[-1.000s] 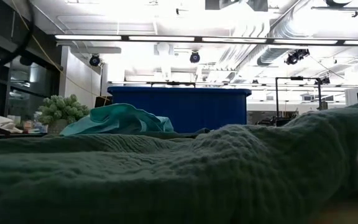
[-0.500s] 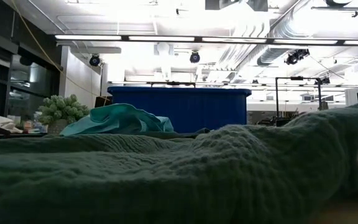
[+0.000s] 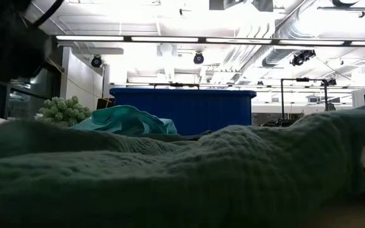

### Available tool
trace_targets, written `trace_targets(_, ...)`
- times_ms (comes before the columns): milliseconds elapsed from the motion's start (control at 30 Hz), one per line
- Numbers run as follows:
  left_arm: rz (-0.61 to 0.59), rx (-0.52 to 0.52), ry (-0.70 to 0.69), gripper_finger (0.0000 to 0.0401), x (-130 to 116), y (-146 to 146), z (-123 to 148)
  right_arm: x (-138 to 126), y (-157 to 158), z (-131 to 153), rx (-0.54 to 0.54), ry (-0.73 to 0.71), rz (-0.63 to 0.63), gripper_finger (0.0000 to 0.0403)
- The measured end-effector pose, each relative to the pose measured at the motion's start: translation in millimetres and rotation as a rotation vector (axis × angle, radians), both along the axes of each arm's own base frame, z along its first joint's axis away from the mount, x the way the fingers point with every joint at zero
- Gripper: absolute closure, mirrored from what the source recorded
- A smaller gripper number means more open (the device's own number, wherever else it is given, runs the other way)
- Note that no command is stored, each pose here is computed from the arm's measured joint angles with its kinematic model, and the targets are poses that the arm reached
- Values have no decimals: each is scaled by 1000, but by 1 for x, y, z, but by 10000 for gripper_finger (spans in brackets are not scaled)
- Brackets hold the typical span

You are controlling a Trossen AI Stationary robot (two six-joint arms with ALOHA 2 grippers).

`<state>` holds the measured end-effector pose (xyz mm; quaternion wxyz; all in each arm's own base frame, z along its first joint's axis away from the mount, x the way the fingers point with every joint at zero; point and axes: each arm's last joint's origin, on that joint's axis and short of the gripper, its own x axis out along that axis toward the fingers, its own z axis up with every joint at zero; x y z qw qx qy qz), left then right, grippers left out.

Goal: Fold laundry
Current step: Fold the green polo shirt from the blue laundry bin

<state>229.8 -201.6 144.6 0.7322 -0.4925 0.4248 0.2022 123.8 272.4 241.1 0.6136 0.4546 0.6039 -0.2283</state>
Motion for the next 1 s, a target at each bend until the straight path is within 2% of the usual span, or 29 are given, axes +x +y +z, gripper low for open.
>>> trace_targets(100, -51, 121, -41, 401, 20, 11, 14, 14, 22, -14, 97, -58, -18, 403)
trace_targets(200, -102, 189, -59, 401, 39, 25, 26, 30, 41, -30, 185, -116, -35, 403)
trace_targets(333, -231, 131, 62, 401, 40, 32, 26, 42, 54, -44, 244, -146, -41, 403)
trace_targets(500, -282, 35, 210, 401, 12, 7, 22, 42, 55, -46, 249, -143, -37, 403)
trace_targets(600, -263, -4, 305, 401, -11, -11, 20, 42, 55, -47, 239, -139, -35, 403)
trace_targets(800, -118, -67, 430, 401, -56, -39, 22, 45, 47, -48, 202, -89, -47, 403)
trace_targets(900, -45, -69, 374, 401, -63, -42, 30, 51, 41, -41, 200, -89, -72, 403)
trace_targets(1000, 33, -19, 206, 401, -50, -36, 45, 61, 29, -25, 57, -125, -122, 403)
